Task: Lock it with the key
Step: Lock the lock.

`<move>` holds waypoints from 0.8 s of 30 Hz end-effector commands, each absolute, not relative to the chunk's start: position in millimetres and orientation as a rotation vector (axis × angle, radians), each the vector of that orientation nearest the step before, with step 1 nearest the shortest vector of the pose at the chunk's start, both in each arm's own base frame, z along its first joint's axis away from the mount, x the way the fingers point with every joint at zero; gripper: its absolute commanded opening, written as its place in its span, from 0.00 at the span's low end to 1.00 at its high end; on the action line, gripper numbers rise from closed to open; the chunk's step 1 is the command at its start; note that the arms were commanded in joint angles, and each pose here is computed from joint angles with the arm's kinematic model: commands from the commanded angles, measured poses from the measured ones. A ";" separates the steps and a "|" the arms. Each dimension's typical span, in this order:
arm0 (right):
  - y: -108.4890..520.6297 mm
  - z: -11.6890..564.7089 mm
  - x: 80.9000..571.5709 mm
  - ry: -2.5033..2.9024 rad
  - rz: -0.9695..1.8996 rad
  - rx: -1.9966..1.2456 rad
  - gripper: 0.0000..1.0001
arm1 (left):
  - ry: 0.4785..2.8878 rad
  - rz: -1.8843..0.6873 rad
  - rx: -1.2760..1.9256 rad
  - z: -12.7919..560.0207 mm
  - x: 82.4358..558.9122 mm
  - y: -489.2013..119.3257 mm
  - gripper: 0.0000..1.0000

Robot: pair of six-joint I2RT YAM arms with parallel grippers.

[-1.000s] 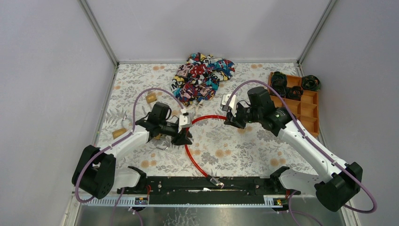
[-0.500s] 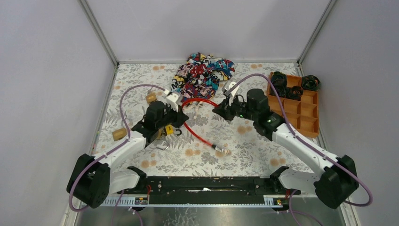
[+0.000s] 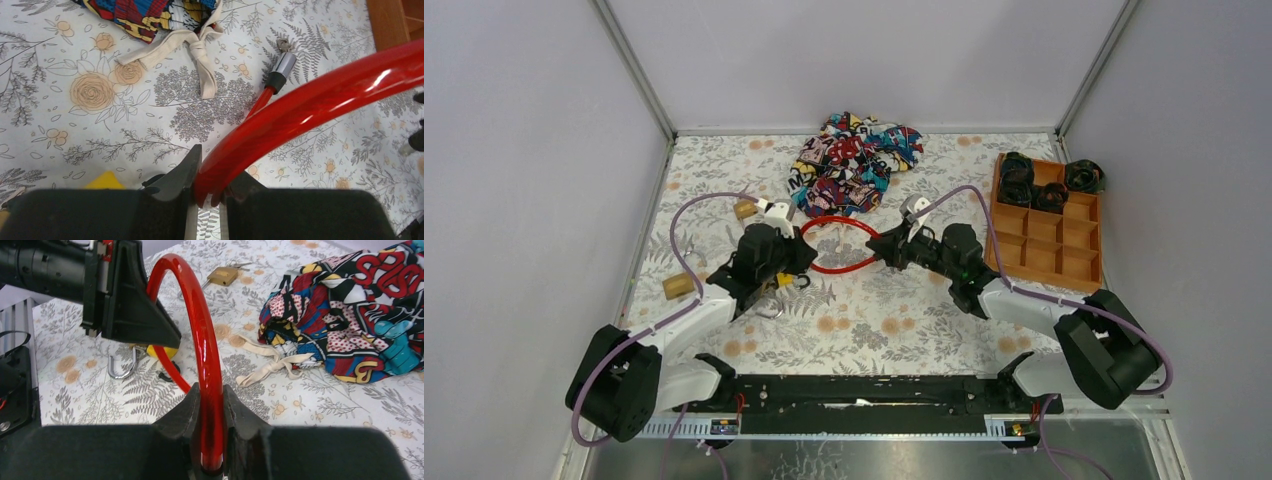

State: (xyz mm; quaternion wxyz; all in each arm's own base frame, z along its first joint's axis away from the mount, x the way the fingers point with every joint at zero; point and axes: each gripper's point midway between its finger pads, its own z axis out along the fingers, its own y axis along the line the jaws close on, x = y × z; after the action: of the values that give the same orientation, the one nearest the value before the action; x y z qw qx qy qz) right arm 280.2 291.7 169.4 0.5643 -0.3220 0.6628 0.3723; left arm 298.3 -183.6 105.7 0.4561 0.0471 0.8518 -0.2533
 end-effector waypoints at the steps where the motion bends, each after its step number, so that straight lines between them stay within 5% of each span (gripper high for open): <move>1: 281.8 223.9 308.9 1.364 0.833 -0.620 0.00 | 2.045 -0.622 0.113 112.8 304.5 -178.5 0.00; 5: 279.3 212.0 318.4 1.392 0.832 -0.574 0.00 | 1.958 -0.640 0.309 123.1 296.0 -186.7 0.00; 13: 269.6 223.8 309.5 1.419 0.810 -0.582 0.00 | 1.052 -0.433 1.338 181.9 223.6 -220.9 0.00; 17: 258.4 214.6 300.3 1.444 0.774 -0.584 0.00 | 1.185 -0.541 1.302 177.8 220.8 -224.2 0.00; 24: 263.9 210.6 303.2 1.381 0.817 -0.551 0.00 | 1.774 -0.549 0.654 159.5 295.9 -203.8 0.00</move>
State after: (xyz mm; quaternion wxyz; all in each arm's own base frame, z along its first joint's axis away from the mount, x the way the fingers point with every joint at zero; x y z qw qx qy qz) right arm 278.5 270.4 181.5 0.6034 -0.2836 0.6441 0.3751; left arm 255.4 -209.6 145.4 0.5658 0.4355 0.6595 -0.2352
